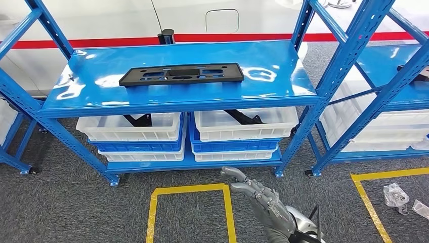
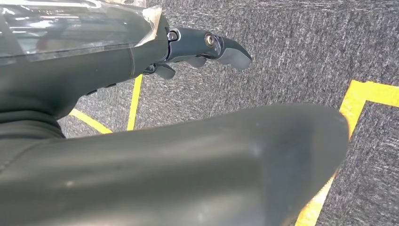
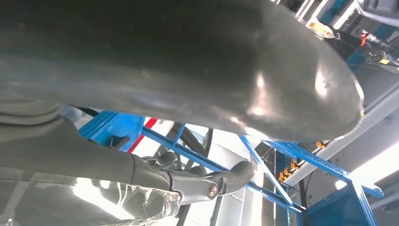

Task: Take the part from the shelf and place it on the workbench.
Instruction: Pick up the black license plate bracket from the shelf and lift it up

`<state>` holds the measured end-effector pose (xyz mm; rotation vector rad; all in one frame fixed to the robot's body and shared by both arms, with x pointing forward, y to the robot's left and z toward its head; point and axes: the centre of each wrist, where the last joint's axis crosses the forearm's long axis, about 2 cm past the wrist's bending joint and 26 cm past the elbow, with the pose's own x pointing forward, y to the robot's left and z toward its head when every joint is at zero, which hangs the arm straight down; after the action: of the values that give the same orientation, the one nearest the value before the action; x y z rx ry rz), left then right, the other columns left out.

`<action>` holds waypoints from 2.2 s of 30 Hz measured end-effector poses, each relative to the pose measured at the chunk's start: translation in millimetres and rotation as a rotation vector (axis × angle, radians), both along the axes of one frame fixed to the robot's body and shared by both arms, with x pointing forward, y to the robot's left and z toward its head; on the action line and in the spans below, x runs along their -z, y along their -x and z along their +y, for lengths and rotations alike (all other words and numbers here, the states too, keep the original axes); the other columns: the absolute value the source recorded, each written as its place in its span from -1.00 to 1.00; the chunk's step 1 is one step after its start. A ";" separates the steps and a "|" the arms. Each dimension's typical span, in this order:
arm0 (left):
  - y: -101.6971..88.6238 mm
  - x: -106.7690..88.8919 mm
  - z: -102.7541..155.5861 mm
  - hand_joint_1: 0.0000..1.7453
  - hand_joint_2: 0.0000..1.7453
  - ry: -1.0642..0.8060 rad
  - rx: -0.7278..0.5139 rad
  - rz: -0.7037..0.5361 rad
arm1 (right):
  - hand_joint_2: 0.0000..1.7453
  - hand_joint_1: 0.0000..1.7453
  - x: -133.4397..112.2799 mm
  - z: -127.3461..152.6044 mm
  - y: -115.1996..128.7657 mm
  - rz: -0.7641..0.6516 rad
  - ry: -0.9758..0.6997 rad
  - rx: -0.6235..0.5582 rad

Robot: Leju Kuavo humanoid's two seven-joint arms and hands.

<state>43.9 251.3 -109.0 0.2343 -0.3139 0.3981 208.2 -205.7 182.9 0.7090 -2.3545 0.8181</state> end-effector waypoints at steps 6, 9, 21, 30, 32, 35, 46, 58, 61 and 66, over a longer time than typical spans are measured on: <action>-0.8 -0.3 -0.8 -1.00 -1.00 -0.014 -0.024 0.006 | -1.00 -1.00 -2.6 0.8 -1.9 -0.002 -0.020 -0.001; 0.2 -0.2 -1.5 -1.00 -1.00 -0.019 -0.033 0.011 | -1.00 -1.00 -3.8 0.5 -3.2 -0.008 -0.028 0.014; 3.6 -0.1 -5.8 -1.00 -1.00 -0.013 -0.047 0.006 | -1.00 -1.00 -5.9 -6.3 -5.7 -0.036 -0.059 0.129; 6.7 0.3 -5.8 -1.00 -1.00 -0.007 -0.030 0.006 | -1.00 -1.00 -0.2 -9.6 0.6 -0.028 -0.063 0.197; 6.3 0.3 -5.2 -1.00 -1.00 -0.008 -0.028 0.005 | -1.00 -1.00 -0.2 -9.6 1.8 -0.027 -0.067 0.203; 6.8 0.3 -5.4 -1.00 -1.00 -0.007 -0.027 0.004 | -1.00 -1.00 0.1 -11.0 4.0 -0.025 -0.073 0.216; 12.1 0.9 -6.4 -1.00 -1.00 0.009 -0.003 -0.009 | -1.00 -1.00 9.0 -17.4 20.0 -0.005 -0.068 0.295; 15.5 1.4 -3.2 -1.00 -1.00 -0.013 0.010 0.024 | -1.00 -1.00 9.7 -17.7 26.6 -0.027 -0.069 0.367; 18.8 1.8 -1.5 -1.00 -1.00 -0.014 0.009 0.043 | -1.00 -1.00 11.9 -18.9 25.5 -0.044 -0.056 0.415; 20.5 2.0 -0.8 -1.00 -1.00 -0.012 0.006 0.055 | -1.00 -1.00 14.8 -23.3 21.8 -0.088 -0.038 0.529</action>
<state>23.4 250.5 -111.0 0.2552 -0.2631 0.3829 186.3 -229.1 168.0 0.0456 -2.4688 0.5763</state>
